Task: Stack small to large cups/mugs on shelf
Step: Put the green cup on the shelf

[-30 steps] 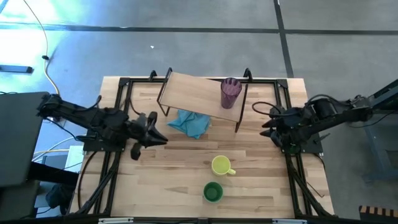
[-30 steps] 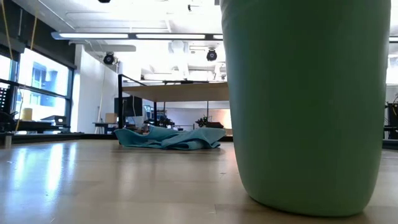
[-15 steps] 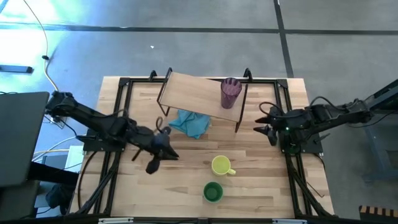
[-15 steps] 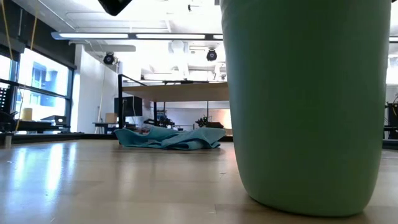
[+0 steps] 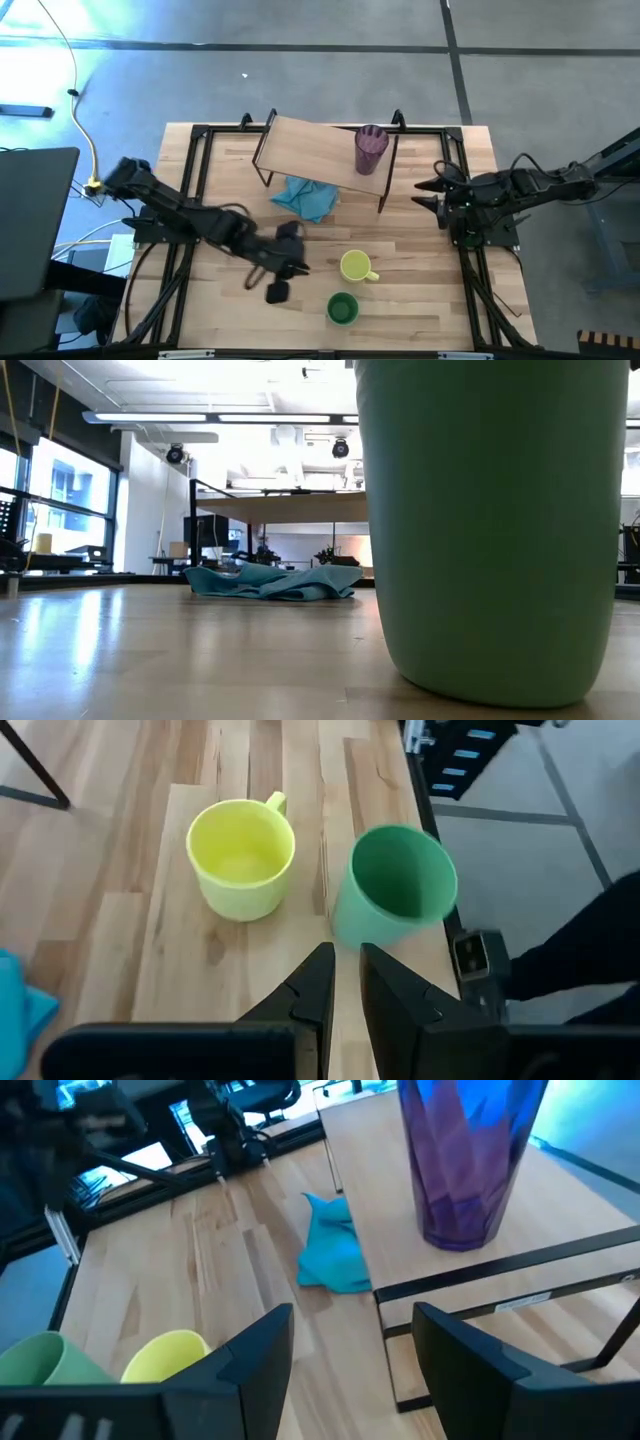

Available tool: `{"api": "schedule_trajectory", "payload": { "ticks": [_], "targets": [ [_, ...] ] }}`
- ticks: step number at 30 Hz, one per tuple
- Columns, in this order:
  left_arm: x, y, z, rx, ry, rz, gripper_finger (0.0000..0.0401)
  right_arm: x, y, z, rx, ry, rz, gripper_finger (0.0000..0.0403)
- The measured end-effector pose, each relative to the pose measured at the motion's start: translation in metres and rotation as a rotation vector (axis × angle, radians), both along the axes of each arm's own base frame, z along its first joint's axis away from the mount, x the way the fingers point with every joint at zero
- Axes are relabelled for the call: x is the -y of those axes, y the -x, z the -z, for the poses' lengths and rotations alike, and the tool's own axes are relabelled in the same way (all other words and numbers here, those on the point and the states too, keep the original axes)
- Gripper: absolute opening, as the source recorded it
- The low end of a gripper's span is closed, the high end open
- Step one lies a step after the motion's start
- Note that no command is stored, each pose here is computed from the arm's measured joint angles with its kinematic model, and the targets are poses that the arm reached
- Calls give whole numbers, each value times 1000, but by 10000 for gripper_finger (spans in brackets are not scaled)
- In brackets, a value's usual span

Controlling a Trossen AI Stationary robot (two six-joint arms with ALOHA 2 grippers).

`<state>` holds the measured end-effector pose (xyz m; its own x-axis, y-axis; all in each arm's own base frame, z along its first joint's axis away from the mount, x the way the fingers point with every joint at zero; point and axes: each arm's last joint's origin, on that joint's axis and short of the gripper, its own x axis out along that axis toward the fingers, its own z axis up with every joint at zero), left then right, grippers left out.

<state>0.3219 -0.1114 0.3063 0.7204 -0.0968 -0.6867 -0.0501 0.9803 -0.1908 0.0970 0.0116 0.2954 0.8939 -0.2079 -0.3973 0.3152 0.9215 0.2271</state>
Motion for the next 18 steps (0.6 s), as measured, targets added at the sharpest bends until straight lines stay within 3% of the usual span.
{"api": "schedule_trajectory", "payload": {
  "ticks": [12, 18],
  "targets": [
    [28, -71, 1, -146, 48, -31, 42, 3, 13, 3, -29, 16, -8, 197],
    [29, -75, 15, -246, 56, -82, 42, 4, 18, 3, -22, 6, -19, 197]
  ]
}}
